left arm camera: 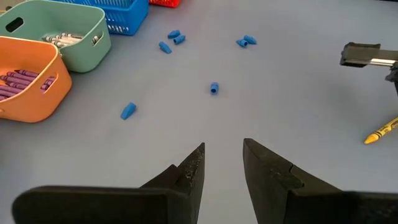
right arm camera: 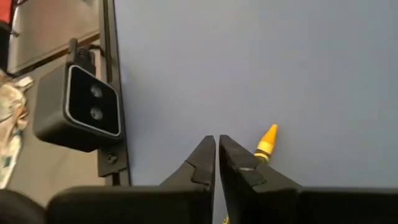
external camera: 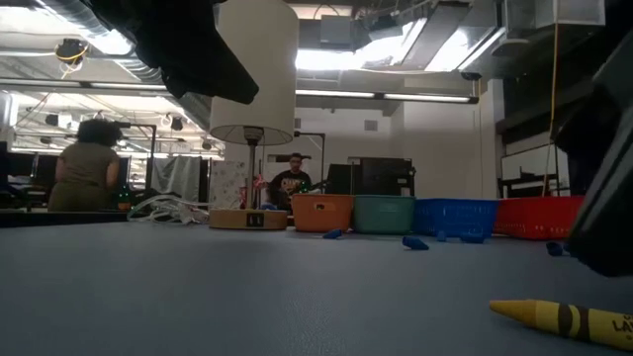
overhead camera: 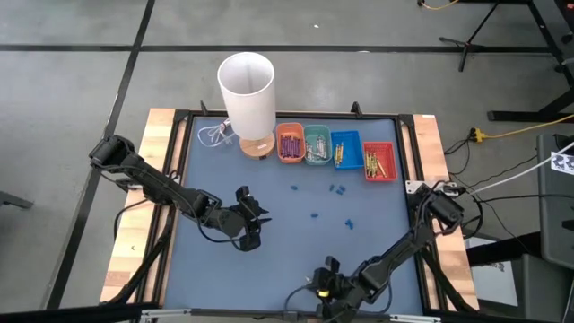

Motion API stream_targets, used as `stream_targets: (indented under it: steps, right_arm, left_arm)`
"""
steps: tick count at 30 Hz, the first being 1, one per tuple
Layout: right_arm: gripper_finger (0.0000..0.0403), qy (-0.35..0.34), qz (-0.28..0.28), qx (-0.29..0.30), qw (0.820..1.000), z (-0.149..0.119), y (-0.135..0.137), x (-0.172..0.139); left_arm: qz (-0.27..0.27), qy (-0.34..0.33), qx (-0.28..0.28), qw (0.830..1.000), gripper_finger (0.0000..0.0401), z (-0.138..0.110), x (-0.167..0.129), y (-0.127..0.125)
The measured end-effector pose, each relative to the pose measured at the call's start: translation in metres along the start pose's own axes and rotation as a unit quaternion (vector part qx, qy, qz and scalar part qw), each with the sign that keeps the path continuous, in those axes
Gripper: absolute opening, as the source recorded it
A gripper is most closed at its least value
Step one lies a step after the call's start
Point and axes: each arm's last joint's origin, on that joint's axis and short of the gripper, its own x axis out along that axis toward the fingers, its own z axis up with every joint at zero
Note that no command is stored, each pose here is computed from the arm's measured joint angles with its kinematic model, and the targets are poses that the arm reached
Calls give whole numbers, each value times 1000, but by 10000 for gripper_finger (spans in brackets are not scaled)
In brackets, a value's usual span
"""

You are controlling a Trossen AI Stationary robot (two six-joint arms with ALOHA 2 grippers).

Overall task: Sort crayons
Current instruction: Put the yellow crayon into the blue bin

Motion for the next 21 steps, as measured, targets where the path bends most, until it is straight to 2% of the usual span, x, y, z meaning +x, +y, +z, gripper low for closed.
stream_targets:
  steps: [6, 11, 15, 21]
  right_arm:
    - [29, 32, 15, 14, 999, 10, -6, 7]
    - [72, 44, 27, 20, 998, 19, -11, 13]
    - [105, 90, 57, 28, 994, 24, -15, 17]
    - [118, 144, 92, 37, 985, 28, -18, 20]
  left_arm:
    - [0, 0, 0, 1000, 94, 0, 0, 0]
    - [0, 0, 0, 1000, 94, 0, 0, 0]
    - [0, 0, 0, 1000, 94, 0, 0, 0]
    - [0, 0, 0, 1000, 94, 0, 0, 0]
